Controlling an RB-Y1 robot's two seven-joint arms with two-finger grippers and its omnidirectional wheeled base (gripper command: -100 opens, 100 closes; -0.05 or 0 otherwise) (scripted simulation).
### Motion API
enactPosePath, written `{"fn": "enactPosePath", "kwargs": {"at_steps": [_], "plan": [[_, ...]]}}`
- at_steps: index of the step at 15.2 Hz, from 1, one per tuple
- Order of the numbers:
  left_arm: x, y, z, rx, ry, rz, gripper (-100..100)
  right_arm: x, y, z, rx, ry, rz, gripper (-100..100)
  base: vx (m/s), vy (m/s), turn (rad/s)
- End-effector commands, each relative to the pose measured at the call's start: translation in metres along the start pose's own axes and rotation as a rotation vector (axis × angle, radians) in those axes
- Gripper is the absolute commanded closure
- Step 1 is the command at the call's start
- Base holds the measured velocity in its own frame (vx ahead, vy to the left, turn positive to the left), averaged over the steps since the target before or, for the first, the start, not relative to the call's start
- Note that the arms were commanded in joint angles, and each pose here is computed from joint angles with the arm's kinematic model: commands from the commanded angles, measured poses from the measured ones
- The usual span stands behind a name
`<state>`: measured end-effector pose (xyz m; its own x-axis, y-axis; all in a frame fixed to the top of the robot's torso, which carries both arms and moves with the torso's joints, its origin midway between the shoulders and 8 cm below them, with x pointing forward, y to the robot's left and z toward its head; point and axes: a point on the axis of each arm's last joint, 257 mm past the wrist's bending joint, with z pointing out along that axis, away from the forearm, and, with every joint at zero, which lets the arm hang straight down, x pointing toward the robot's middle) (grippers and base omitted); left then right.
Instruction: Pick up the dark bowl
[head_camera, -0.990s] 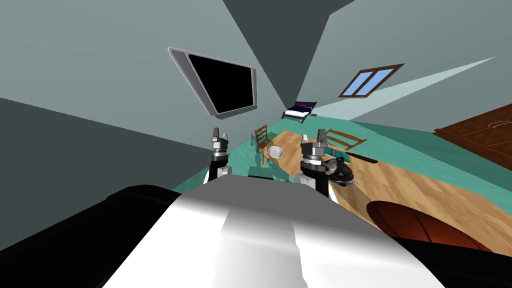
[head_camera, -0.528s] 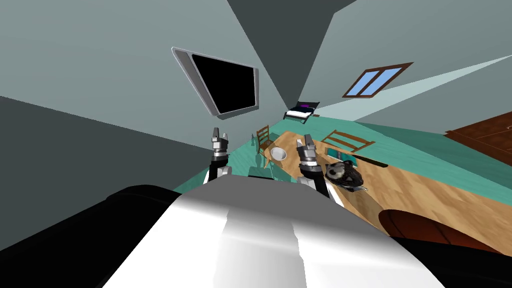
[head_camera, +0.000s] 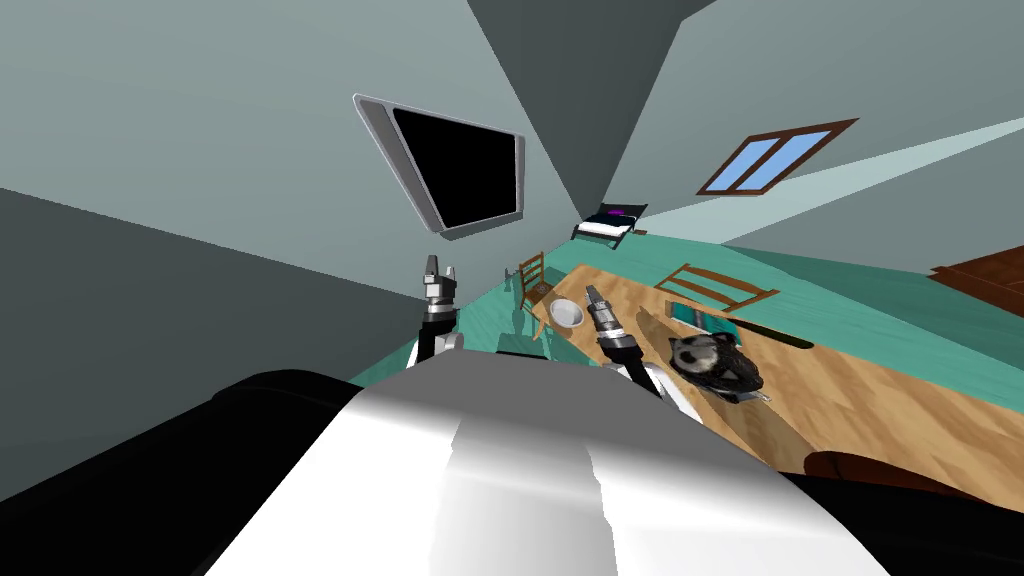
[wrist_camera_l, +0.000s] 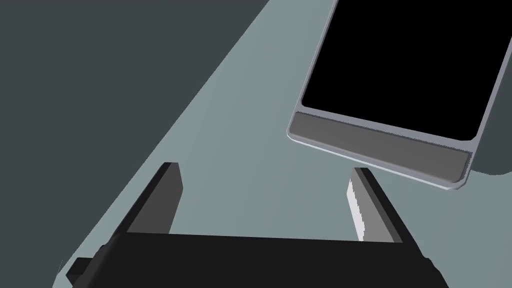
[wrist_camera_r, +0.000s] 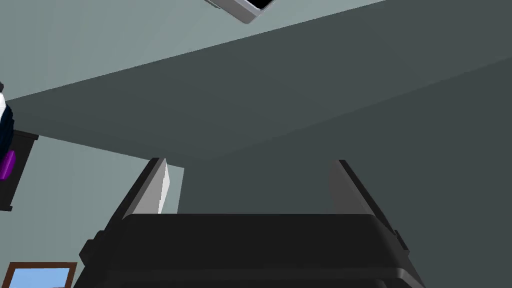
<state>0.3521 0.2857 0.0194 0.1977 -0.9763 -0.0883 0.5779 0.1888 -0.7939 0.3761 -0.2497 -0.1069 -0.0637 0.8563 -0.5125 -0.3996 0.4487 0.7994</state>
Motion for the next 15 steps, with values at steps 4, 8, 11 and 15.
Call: {"fn": "enactPosePath", "kwargs": {"at_steps": [4,8,11,15], "plan": [[0.000,0.000,0.000,0.000,0.000,0.000,0,0.029,-0.052,-0.025,0.121,0.152,-0.144,-100,0.076,0.110,0.047],[0.000,0.000,0.000,0.000,0.000,0.000,0,0.044,-0.092,-0.052,0.206,0.270,-0.254,-100,0.069,0.102,0.048],[0.000,0.000,0.000,0.000,0.000,0.000,0,0.049,-0.112,-0.068,0.248,0.331,-0.311,-100,0.090,0.099,0.042],[0.000,0.000,0.000,0.000,0.000,0.000,0,0.055,-0.153,-0.104,0.330,0.452,-0.427,-100,0.095,0.104,0.049]]}}
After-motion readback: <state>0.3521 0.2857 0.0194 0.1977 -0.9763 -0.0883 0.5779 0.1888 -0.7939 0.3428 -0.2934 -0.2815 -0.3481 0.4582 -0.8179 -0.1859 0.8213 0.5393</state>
